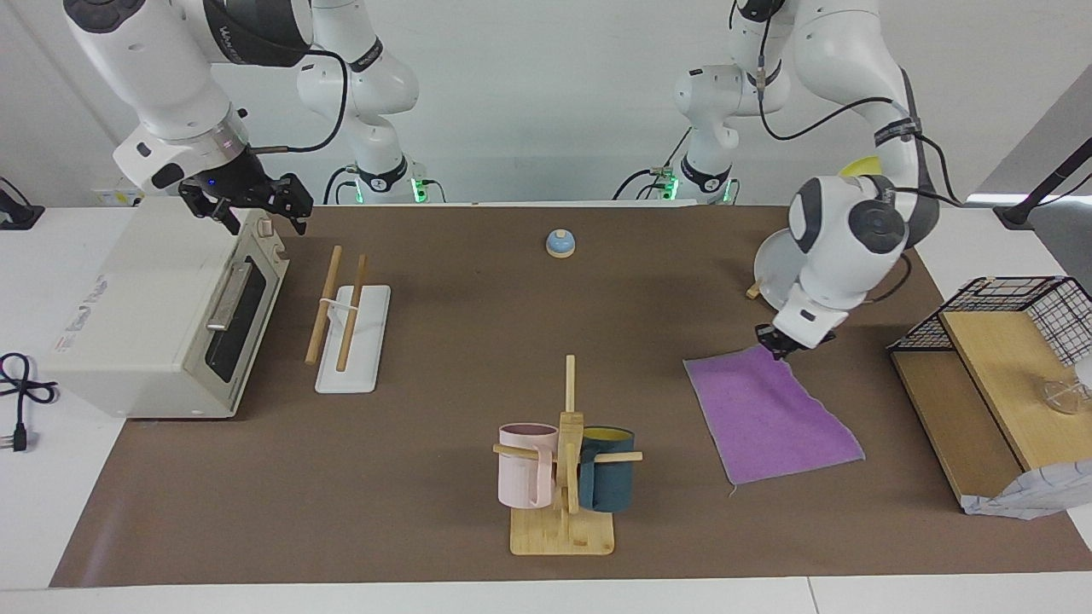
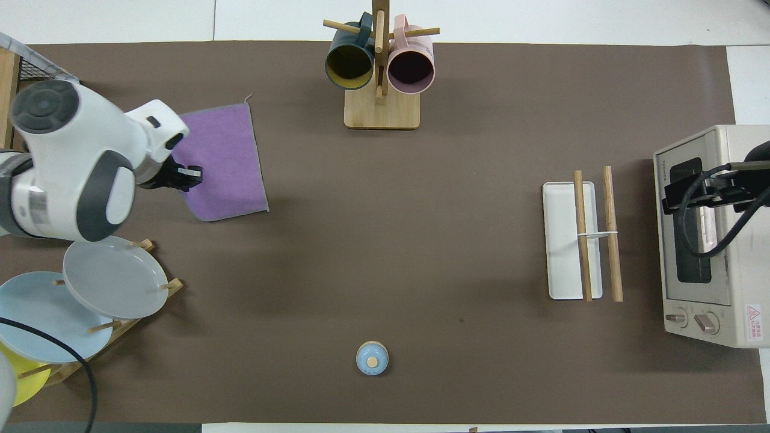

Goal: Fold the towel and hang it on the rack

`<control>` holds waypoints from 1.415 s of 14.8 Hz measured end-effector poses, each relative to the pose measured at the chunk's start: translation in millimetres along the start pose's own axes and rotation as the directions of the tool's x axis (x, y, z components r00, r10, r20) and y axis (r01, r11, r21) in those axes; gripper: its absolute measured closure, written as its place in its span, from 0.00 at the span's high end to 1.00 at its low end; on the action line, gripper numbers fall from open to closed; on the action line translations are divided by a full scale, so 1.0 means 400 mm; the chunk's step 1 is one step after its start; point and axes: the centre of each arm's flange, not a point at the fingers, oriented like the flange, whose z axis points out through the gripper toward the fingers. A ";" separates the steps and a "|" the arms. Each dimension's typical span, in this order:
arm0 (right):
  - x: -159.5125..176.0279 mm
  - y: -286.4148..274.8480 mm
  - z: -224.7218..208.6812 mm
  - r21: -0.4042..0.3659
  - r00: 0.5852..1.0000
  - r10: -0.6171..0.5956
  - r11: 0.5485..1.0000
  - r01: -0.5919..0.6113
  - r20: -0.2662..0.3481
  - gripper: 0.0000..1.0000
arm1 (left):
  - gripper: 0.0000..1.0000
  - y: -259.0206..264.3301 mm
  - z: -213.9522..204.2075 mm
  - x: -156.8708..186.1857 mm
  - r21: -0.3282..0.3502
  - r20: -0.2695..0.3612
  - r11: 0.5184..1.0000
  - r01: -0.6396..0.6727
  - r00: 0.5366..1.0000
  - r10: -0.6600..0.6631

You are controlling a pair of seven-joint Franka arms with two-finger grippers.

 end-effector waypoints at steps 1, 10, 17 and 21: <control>0.000 0.000 0.000 0.000 1.000 0.000 1.000 0.000 0.000 1.00 | 0.02 0.087 0.005 -0.019 0.016 0.005 0.999 -0.047 0.999 0.047; 0.000 0.002 0.000 0.000 1.000 0.001 1.000 -0.001 0.000 1.00 | 0.02 0.321 0.212 -0.104 0.174 0.033 0.968 -0.179 0.984 0.176; 0.000 -0.002 0.000 0.001 1.000 -0.001 1.000 0.001 0.000 1.00 | 0.71 0.219 0.110 -0.062 0.100 0.024 0.994 -0.038 0.999 0.036; 0.000 0.000 0.000 0.001 1.000 0.000 1.000 0.000 0.000 1.00 | 1.00 0.063 0.016 -0.039 -0.037 0.029 0.999 0.016 0.999 -0.014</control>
